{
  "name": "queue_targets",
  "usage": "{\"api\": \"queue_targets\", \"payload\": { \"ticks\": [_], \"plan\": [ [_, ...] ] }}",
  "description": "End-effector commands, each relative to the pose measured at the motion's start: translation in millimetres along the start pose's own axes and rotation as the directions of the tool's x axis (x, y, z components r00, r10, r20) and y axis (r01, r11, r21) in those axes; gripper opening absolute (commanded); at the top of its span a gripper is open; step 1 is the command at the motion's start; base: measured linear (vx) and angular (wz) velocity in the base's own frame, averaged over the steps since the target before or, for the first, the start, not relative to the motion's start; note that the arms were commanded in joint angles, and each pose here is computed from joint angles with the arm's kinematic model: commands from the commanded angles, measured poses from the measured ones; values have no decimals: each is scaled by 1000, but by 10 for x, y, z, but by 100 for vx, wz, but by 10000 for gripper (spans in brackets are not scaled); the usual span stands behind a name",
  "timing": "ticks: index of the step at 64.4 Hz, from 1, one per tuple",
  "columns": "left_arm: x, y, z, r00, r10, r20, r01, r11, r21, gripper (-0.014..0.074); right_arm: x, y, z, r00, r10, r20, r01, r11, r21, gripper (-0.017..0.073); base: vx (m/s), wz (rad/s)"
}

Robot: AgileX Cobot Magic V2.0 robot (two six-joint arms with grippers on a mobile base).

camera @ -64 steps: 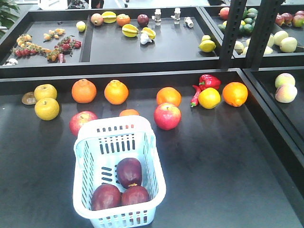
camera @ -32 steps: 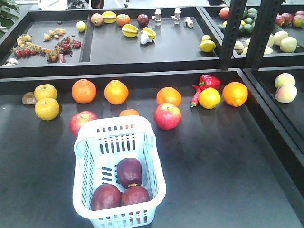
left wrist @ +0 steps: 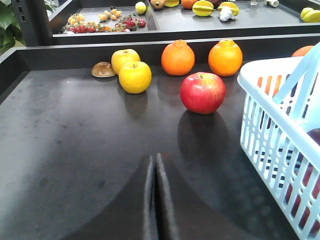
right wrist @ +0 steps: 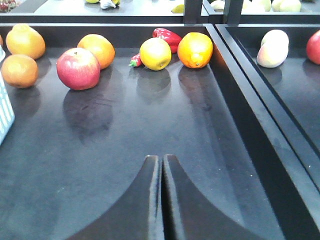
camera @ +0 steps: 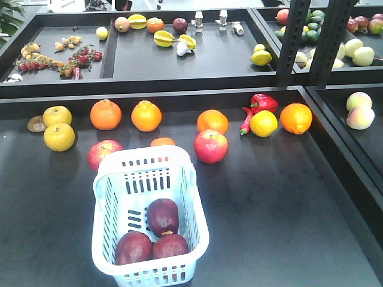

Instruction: Pick three apples into basket with both arms

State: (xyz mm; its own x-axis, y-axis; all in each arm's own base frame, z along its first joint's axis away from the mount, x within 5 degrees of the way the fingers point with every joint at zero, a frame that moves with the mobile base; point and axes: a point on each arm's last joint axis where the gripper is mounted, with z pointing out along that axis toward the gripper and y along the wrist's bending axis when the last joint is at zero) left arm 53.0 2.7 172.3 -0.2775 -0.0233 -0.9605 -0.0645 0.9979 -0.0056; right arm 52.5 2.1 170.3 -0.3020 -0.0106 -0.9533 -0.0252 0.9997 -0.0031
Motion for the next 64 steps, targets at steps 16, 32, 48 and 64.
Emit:
{"api": "queue_targets", "payload": {
  "ticks": [16, 32, 48, 64],
  "plan": [
    [-170, 1, -51, 993, -4, 115, 5, 1000, -2, -6, -55, -6, -4, 997, -5, 73, 4, 1000, 8, -4, 0, 0],
    [-170, 1, -51, 993, -4, 115, 5, 1000, -2, -6, -55, -6, -4, 997, -5, 73, 4, 1000, 8, -4, 0, 0],
    [-170, 1, -51, 993, -4, 115, 5, 1000, -2, -6, -55, -6, -4, 997, -5, 73, 4, 1000, 8, -4, 0, 0],
    [-170, 1, -51, 993, -4, 115, 5, 1000, -2, -6, -55, -6, -4, 997, -5, 73, 4, 1000, 8, -4, 0, 0]
  ]
}}
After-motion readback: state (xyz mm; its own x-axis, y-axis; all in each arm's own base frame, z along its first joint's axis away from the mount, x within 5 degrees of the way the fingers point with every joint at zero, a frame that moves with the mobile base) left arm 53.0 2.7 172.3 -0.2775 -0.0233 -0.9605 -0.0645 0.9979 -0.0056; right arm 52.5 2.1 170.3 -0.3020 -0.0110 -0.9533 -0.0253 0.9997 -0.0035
